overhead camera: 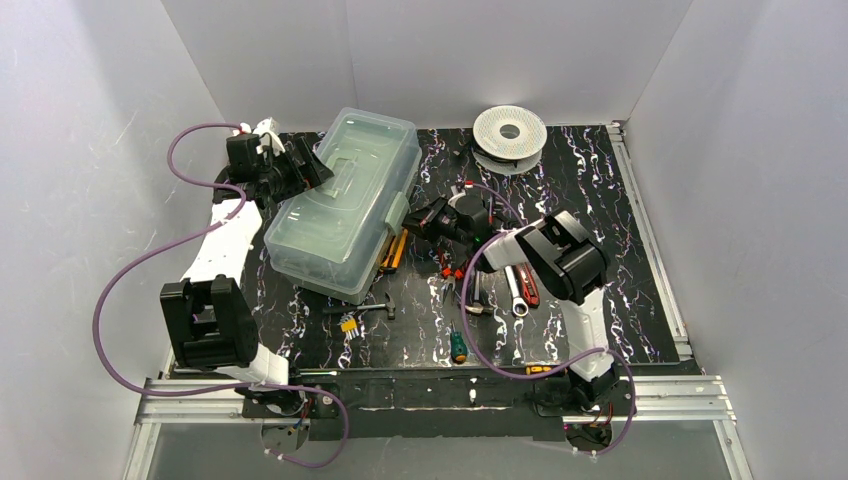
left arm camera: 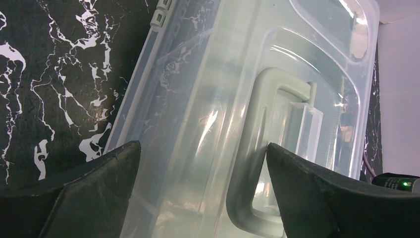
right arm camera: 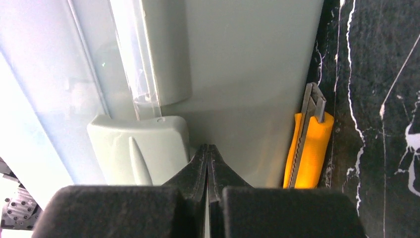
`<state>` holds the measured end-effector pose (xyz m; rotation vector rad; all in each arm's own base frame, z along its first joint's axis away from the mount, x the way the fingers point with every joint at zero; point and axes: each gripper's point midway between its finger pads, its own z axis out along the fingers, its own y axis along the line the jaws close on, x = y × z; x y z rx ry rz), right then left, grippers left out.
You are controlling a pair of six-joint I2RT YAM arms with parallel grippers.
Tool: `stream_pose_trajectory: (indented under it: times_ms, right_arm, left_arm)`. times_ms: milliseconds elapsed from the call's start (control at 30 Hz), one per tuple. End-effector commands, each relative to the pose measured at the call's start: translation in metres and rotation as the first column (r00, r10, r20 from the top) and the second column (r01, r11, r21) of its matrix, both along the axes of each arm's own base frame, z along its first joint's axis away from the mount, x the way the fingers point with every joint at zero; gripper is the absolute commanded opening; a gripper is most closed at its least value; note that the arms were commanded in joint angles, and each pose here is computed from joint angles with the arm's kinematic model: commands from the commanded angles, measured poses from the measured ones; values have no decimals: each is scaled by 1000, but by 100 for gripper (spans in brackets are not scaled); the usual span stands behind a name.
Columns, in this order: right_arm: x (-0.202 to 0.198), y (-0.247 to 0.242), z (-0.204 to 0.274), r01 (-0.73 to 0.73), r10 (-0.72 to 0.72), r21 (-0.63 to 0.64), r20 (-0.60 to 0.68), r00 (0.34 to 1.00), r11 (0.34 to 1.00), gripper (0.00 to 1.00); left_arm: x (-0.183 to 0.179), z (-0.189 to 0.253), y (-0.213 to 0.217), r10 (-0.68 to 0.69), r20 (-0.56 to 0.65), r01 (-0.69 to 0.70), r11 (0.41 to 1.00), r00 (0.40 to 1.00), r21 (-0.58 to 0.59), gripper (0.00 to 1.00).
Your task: Pack the tool kit
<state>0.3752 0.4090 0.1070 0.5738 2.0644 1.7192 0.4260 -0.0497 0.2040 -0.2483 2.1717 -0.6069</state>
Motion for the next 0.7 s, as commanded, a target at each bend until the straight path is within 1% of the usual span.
stream_pose_trajectory:
  times_ms: [0,67,133,200,267,367,533,567,667]
  right_arm:
    - [-13,4,109,-51,12,169,228,974,984,1]
    - [-15,1,111,-48,12,143,242,970,989,1]
    - [-16,-2,103,-36,10,115,220,976,993,1]
    - [-16,-4,101,-37,8,126,221,975,991,1]
    - [-15,4,97,-74,47,127,205,978,989,1]
    - [-12,24,91,-135,120,92,157,980,987,1]
    - [-2,43,78,-154,148,50,103,984,987,1]
    - [2,49,78,-169,165,35,90,982,985,1]
    - [8,58,66,-184,187,-85,25,982,979,1]
  left_arm:
    - [-12,11,-9,-35,13,35,999,999,-22,98]
    - [-12,12,-8,-35,16,36,999,999,-19,98]
    - [-13,12,-8,-34,16,34,999,999,-17,98]
    - [-13,12,-8,-34,17,34,999,999,-15,98]
    - [-13,12,-8,-33,15,33,999,999,-18,98]
    - [-12,11,-9,-37,13,37,999,999,-24,98]
    - [-12,13,-9,-37,19,38,999,999,-21,98]
    - [-12,12,-9,-38,17,38,999,999,-21,98]
    - [-11,9,-10,-45,5,45,998,999,-32,98]
